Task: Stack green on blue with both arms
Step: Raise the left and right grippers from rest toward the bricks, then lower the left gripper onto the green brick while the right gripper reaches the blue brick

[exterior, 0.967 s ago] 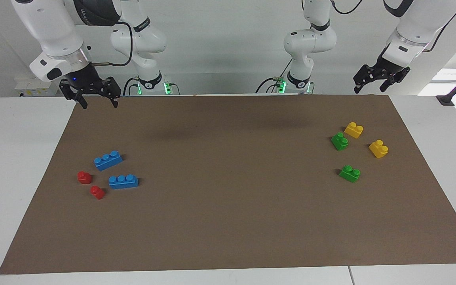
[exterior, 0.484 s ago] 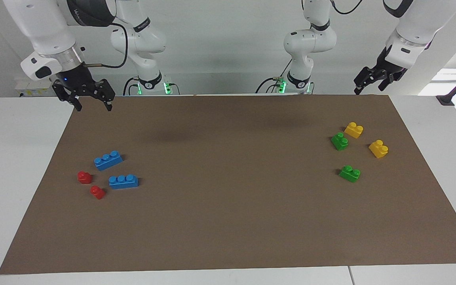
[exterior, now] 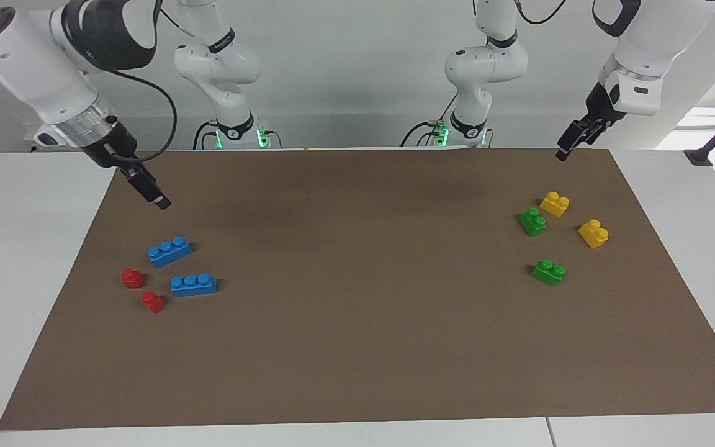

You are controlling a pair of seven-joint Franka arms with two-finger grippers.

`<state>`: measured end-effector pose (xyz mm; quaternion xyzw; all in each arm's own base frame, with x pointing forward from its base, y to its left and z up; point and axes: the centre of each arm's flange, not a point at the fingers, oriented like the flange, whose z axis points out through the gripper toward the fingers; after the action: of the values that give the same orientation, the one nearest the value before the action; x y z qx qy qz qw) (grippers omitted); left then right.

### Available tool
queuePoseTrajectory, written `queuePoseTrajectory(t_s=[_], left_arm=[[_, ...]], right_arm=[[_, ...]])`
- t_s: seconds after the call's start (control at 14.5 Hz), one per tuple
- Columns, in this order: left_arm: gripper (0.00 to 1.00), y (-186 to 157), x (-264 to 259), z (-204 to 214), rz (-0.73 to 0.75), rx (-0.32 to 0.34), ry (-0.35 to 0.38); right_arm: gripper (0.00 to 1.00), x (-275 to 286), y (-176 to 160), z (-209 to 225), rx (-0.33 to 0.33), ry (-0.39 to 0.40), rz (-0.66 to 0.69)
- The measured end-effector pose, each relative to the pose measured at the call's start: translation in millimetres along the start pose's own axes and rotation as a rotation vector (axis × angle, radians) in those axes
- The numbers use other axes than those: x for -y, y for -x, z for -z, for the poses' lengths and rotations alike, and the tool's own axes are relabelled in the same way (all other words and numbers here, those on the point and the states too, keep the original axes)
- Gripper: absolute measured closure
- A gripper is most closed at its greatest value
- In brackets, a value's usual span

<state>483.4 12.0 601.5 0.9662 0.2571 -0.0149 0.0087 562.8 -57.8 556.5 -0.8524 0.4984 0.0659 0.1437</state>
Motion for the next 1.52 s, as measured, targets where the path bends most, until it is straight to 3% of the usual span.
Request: queuePoseTrajectory(t_s=[0.21,0.62,1.11,1.52], left_arm=[[0.00,-4.1,-1.5,-13.0,0.118,-0.025,0.015],[0.00,-25.3,-8.5,-69.5,0.250,-0.044,0.031],[0.00,-74.2,-30.7,-162.7,0.313,-0.033,0.030],[0.00,-93.5,-36.7,-195.3,0.327,-0.054,0.051]], right_arm=[[0.00,4.1,-29.7,-19.0,0.098,-0.004,-0.154],[0.00,26.4,-64.9,-88.3,0.254,0.024,-0.317],[0.00,10.8,-125.1,-139.7,0.309,0.041,-0.444],[0.00,10.7,-145.6,-157.1,0.301,0.030,-0.468]])
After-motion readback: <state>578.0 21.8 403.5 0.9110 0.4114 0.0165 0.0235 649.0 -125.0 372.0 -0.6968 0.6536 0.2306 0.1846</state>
